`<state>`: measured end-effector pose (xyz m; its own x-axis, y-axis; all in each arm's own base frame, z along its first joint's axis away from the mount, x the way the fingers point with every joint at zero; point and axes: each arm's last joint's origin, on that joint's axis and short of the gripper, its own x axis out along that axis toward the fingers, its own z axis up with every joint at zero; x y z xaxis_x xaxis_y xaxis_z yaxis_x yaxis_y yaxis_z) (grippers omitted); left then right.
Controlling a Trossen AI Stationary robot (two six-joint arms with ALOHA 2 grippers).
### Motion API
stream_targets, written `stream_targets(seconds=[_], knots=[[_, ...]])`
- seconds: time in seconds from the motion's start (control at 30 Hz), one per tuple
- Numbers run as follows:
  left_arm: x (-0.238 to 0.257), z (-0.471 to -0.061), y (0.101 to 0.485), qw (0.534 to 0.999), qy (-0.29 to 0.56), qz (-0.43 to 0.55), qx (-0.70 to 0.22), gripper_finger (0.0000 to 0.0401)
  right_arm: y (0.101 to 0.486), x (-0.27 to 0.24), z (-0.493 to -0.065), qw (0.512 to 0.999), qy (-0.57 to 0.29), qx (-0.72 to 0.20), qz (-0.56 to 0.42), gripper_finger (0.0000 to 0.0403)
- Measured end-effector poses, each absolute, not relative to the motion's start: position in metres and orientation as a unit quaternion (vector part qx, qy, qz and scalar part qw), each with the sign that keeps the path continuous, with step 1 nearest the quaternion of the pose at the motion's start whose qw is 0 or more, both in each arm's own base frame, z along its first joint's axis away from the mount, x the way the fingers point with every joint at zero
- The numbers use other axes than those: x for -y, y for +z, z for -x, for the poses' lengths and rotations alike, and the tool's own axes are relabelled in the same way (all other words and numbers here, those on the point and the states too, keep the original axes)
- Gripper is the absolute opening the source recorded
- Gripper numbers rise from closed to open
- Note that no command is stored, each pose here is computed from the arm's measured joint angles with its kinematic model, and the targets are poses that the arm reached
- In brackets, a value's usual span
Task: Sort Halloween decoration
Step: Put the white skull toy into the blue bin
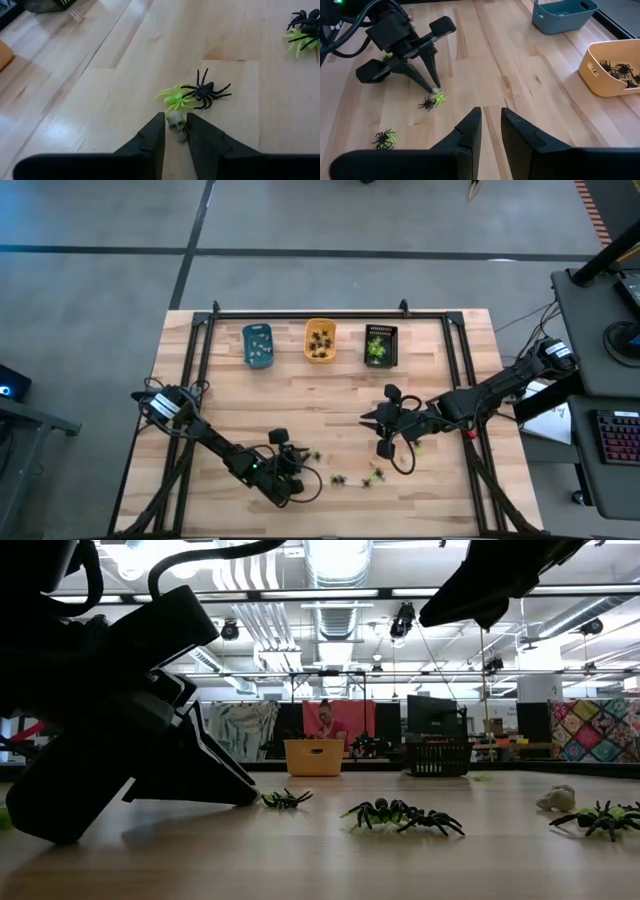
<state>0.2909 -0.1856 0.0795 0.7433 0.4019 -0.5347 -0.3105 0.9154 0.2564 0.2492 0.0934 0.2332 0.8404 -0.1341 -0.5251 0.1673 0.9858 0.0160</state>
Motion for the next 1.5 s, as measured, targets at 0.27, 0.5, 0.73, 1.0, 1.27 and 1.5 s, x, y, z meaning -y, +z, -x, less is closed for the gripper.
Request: stream_targets(seconds=[0.27, 0.5, 0.73, 1.0, 1.27, 1.5], knots=[[0.185, -0.291, 0.079, 0.930, 0.192, -0.076, -0.303, 0.0037, 0.233, -0.093, -0.249, 0.959, -0.078, -0.271, -0.031, 0.0065], [0.185, -0.290, 0.083, 0.930, 0.192, -0.080, -0.305, 0.0036, 0.233, -0.095, -0.249, 0.959, -0.076, -0.272, -0.030, 0.0065], [0.178, -0.282, 0.109, 0.924, 0.196, -0.096, -0.314, 0.0036, 0.233, -0.097, -0.248, 0.959, -0.072, -0.271, -0.031, 0.0065], [0.155, -0.267, 0.168, 0.920, 0.219, -0.094, -0.310, 0.0036, 0.233, -0.097, -0.248, 0.959, -0.074, -0.270, -0.037, 0.0065], [0.095, -0.244, 0.226, 0.897, 0.289, -0.082, -0.323, 0.0035, 0.234, -0.097, -0.249, 0.961, -0.072, -0.264, -0.037, 0.0061], [0.023, -0.224, 0.249, 0.844, 0.394, -0.056, -0.359, 0.0035, 0.235, -0.097, -0.249, 0.962, -0.071, -0.260, -0.035, 0.0054]])
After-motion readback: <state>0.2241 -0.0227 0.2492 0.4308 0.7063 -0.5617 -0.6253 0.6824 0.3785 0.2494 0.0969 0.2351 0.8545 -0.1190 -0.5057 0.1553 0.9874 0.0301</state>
